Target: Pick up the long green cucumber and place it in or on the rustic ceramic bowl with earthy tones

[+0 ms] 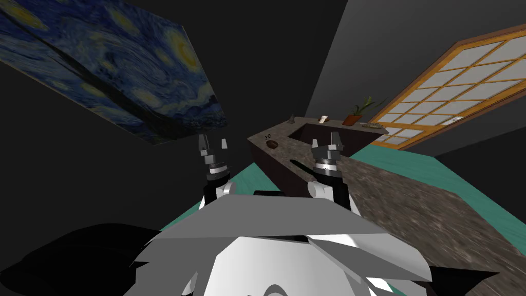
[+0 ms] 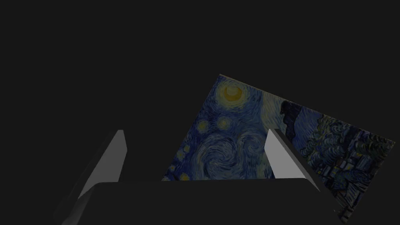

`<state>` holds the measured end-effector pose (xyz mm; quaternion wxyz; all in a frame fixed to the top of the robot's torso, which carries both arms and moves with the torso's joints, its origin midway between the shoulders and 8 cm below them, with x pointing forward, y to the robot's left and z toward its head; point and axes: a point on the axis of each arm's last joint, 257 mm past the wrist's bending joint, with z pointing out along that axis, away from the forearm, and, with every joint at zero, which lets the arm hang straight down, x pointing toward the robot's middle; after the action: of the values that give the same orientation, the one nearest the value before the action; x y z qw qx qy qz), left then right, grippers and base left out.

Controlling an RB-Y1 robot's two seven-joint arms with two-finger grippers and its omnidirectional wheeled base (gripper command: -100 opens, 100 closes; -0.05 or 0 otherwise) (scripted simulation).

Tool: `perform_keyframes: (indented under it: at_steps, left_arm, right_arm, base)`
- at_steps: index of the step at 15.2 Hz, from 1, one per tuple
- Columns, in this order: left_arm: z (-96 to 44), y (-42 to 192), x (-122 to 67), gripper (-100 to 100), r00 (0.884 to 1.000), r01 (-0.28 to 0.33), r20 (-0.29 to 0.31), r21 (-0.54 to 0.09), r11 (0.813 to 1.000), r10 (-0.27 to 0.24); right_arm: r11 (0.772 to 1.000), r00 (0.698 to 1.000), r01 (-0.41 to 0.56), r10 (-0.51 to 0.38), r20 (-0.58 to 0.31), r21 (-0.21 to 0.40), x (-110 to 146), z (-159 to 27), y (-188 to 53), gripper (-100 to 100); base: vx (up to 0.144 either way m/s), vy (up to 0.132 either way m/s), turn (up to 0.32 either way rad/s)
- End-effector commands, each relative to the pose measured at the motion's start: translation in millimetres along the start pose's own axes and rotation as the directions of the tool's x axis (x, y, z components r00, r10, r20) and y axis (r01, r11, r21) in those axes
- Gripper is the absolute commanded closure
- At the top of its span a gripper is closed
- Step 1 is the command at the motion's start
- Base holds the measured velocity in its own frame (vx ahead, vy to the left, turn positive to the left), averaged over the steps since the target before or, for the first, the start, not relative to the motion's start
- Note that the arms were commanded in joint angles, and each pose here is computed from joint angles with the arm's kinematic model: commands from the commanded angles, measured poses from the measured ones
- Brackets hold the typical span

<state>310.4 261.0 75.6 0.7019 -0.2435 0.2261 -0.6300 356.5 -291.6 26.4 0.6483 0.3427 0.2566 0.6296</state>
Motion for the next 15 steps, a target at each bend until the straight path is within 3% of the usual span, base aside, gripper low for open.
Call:
perform_keyframes:
  at_steps: [1,4,7,8,10,11,13,14,15]
  left_arm:
    - [0.0,0.0,0.0,0,1.000,0.000,0.000,0.000,1.000,0.000]
    - [0.0,0.0,0.0,0,1.000,0.000,0.000,0.000,1.000,0.000]
    - [0.0,0.0,0.1,0,1.000,0.000,0.000,0.000,1.000,0.000]
    - [0.0,0.0,0.1,0,1.000,0.000,0.000,0.000,1.000,0.000]
    - [0.0,0.0,0.1,0,1.000,0.000,0.000,0.000,1.000,0.000]
    - [0.0,0.0,0.1,0,1.000,0.000,0.000,0.000,1.000,0.000]
    - [0.0,0.0,0.1,0,1.000,0.000,0.000,0.000,1.000,0.000]
    - [0.0,0.0,0.1,0,1.000,0.000,0.000,0.000,1.000,0.000]
    - [0.0,0.0,0.1,0,1.000,0.000,0.000,0.000,1.000,0.000]
  right_arm:
    - [0.999,0.999,0.033,-0.032,-0.028,0.014,0.9,-2.6,-3.4,-100]
    - [0.989,0.988,0.136,-0.130,-0.084,0.061,-3.4,-14.7,-17.5,-100]
    - [0.950,0.955,0.280,-0.261,-0.143,0.139,-18.6,-38.1,-42.2,-100]
    - [0.950,0.955,0.280,-0.261,-0.143,0.139,-18.6,-38.1,-42.2,-100]
    - [0.897,0.914,0.392,-0.356,-0.193,0.202,-34.5,-60.4,-62.6,-100]
    - [0.897,0.914,0.393,-0.357,-0.193,0.204,-34.9,-61.2,-63.0,-100]
    - [0.816,0.854,0.511,-0.449,-0.262,0.269,-55.4,-88.9,-84.8,-100]
    - [0.813,0.854,0.512,-0.449,-0.263,0.275,-56.6,-91.4,-85.5,-100]
    - [0.764,0.817,0.571,-0.491,-0.304,0.301,-67.8,-105.8,-95.8,-100]
  base:
    - [-0.011,0.011,0.026]
    - [-0.043,0.056,0.079]
    - [-0.059,0.118,0.101]
    - [-0.049,0.113,0.069]
    - [-0.032,0.128,0.096]
    - [-0.029,0.127,0.083]
    - [-0.011,0.146,0.106]
    - [-0.011,0.153,0.082]
    - [-0.003,0.136,0.078]
